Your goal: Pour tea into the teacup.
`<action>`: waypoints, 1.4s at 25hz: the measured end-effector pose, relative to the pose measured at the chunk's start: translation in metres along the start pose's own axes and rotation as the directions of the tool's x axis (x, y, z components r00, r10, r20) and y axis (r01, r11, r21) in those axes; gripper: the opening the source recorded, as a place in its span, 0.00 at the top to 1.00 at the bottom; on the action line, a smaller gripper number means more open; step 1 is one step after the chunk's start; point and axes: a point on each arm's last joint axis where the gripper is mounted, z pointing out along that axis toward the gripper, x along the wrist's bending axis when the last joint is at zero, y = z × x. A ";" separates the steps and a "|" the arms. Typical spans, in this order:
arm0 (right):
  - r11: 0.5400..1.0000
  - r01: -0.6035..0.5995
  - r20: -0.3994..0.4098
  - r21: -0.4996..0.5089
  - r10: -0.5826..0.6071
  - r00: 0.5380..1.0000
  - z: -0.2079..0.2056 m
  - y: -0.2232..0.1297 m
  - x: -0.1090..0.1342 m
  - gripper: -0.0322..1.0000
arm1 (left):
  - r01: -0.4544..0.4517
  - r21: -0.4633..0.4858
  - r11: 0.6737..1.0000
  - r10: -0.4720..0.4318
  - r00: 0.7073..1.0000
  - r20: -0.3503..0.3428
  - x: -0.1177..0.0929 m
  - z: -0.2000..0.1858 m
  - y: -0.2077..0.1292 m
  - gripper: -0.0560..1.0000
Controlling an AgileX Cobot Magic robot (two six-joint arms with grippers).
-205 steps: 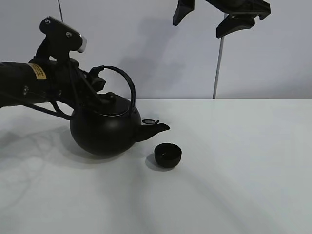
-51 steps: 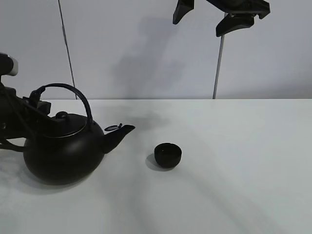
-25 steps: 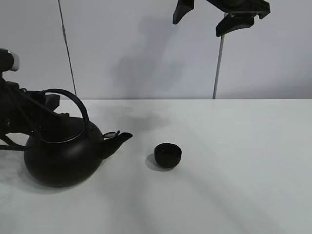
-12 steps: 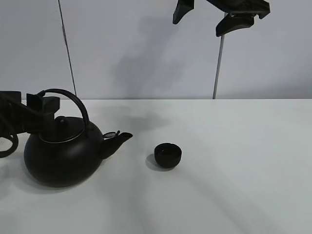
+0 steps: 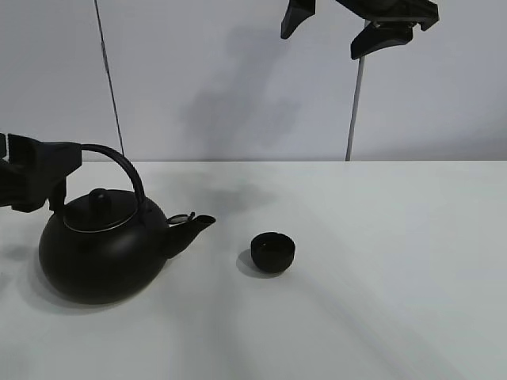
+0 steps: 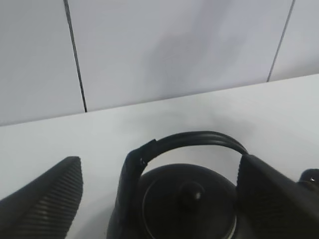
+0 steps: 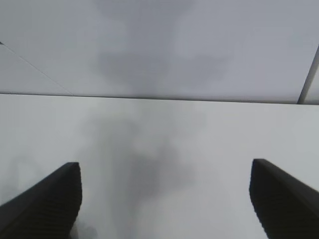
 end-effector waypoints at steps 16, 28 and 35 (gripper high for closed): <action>1.000 0.000 0.000 0.001 0.000 1.000 0.000 0.000 0.000 0.36 | 0.018 0.585 0.811 -0.093 0.991 0.098 -0.014 -0.002 0.166 0.37; 0.966 -0.153 -0.029 0.208 0.163 0.986 -0.011 -0.016 0.007 0.36 | 0.078 0.799 0.596 -0.271 0.956 0.109 -0.025 0.098 0.199 0.37; 0.923 -0.205 -0.051 0.325 0.234 0.971 -0.019 -0.024 0.013 0.36 | 0.110 0.841 0.530 -0.339 0.936 0.091 -0.026 0.115 0.184 0.37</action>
